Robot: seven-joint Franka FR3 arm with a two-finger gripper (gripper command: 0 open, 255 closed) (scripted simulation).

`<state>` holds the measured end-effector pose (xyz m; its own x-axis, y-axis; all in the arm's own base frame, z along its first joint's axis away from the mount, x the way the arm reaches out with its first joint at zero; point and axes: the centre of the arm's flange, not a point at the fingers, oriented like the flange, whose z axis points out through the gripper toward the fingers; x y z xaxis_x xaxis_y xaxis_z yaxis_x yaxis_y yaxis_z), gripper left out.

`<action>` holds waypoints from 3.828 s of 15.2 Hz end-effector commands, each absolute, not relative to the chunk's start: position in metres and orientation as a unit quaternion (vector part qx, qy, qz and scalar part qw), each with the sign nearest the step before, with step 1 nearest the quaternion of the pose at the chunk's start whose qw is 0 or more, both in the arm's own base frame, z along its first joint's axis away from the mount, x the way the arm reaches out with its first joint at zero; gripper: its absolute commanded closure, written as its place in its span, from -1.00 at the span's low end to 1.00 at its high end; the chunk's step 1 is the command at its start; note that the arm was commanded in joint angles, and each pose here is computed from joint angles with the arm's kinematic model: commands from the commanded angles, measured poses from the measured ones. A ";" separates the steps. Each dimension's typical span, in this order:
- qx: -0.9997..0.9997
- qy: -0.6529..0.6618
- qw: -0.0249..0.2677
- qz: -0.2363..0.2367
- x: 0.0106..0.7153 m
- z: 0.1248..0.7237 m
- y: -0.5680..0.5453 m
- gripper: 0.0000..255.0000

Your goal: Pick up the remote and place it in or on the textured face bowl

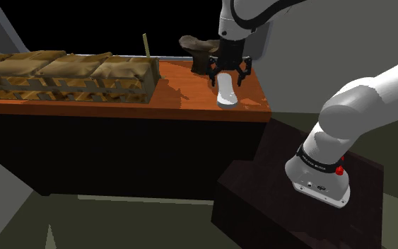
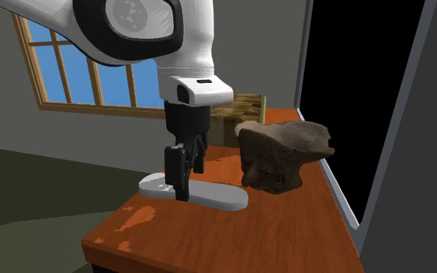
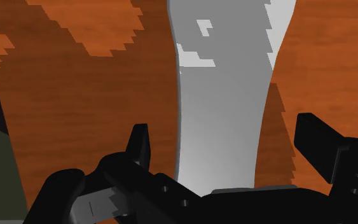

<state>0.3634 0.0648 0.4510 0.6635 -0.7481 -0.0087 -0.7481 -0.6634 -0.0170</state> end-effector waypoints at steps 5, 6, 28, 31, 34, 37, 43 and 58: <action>-0.912 0.410 0.010 0.000 0.363 0.443 0.065 -1.00; -0.912 0.410 0.010 0.000 0.363 0.443 0.065 -1.00; -0.912 0.410 0.010 0.000 0.363 0.496 0.065 1.00; -0.912 0.410 0.010 0.000 0.363 0.511 0.065 1.00; -0.912 0.410 0.010 0.000 0.363 0.527 0.065 1.00; -0.912 0.410 0.010 0.000 0.363 0.543 0.065 1.00; -0.912 0.410 0.010 0.000 0.363 0.575 0.065 1.00; -0.912 0.410 0.010 0.000 0.363 0.654 0.065 1.00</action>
